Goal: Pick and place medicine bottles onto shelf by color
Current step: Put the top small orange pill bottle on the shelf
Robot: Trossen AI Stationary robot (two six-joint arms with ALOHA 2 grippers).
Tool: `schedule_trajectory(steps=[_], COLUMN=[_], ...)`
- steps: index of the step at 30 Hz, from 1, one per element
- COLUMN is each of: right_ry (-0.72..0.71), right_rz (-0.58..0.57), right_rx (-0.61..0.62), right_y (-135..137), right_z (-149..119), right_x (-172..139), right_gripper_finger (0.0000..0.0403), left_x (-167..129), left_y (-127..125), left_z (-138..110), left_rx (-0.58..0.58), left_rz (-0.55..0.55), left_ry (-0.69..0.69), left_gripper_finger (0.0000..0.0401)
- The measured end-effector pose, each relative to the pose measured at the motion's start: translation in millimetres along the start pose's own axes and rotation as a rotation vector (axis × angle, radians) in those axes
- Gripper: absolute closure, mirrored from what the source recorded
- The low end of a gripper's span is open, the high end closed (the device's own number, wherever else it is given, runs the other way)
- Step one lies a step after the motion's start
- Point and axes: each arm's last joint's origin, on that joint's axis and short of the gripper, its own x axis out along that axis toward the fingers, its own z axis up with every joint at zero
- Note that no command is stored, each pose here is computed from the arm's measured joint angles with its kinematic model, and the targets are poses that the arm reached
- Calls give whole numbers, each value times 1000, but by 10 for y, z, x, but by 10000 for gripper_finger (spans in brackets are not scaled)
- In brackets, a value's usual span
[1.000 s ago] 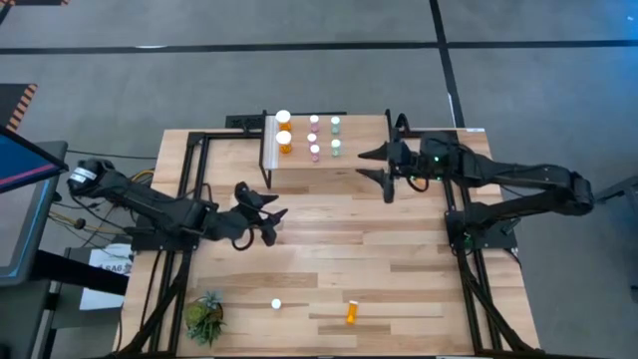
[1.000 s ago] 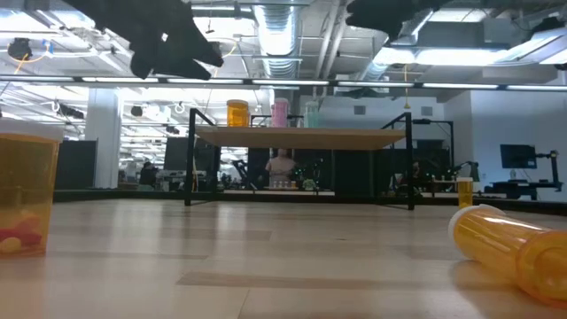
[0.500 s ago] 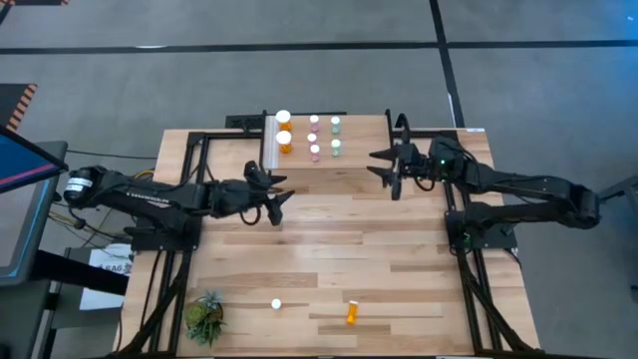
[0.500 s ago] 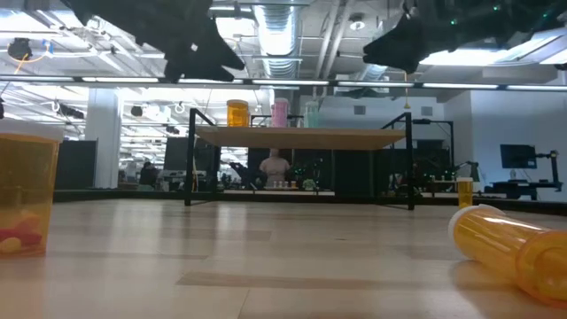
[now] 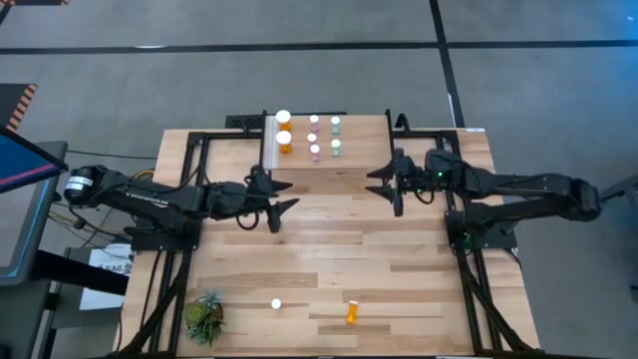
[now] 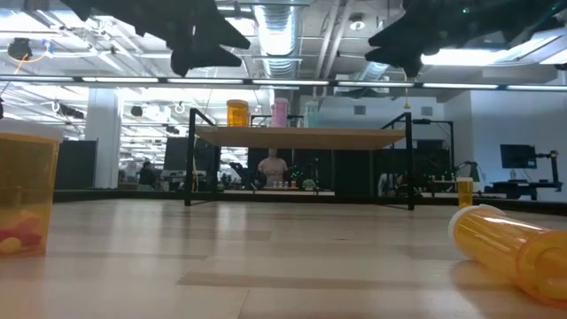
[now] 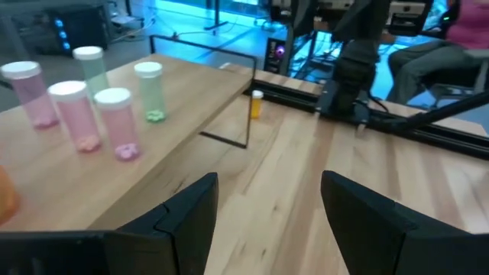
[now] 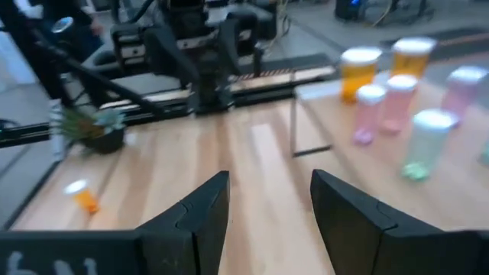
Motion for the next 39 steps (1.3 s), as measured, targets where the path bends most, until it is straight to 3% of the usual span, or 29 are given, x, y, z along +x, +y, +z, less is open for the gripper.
schedule_trajectory(steps=[4,8,15,19,31,39], right_ry=[68,127,172,153,120,146], right_rz=[36,-9,-13,-5,-30,-38], right_rx=[52,76,45,14,-69,36], right_y=[102,190,384,450,370,366], right_z=[-83,-187,-342,-360,-283,-240], right_x=[61,179,387,444,381,201], right_gripper_finger=[198,198,198,198,198,198], left_x=[-24,-40,-85,-98,-63,-76], left_y=[-55,-92,-178,-188,-112,-175], left_z=[-4,-18,-78,-89,-26,14], left_rx=[19,25,46,55,77,12], left_rz=[-6,-22,-50,-14,61,-49], left_ry=[-10,-3,37,34,-19,-49], left_gripper_finger=[181,181,181,181,181,181])
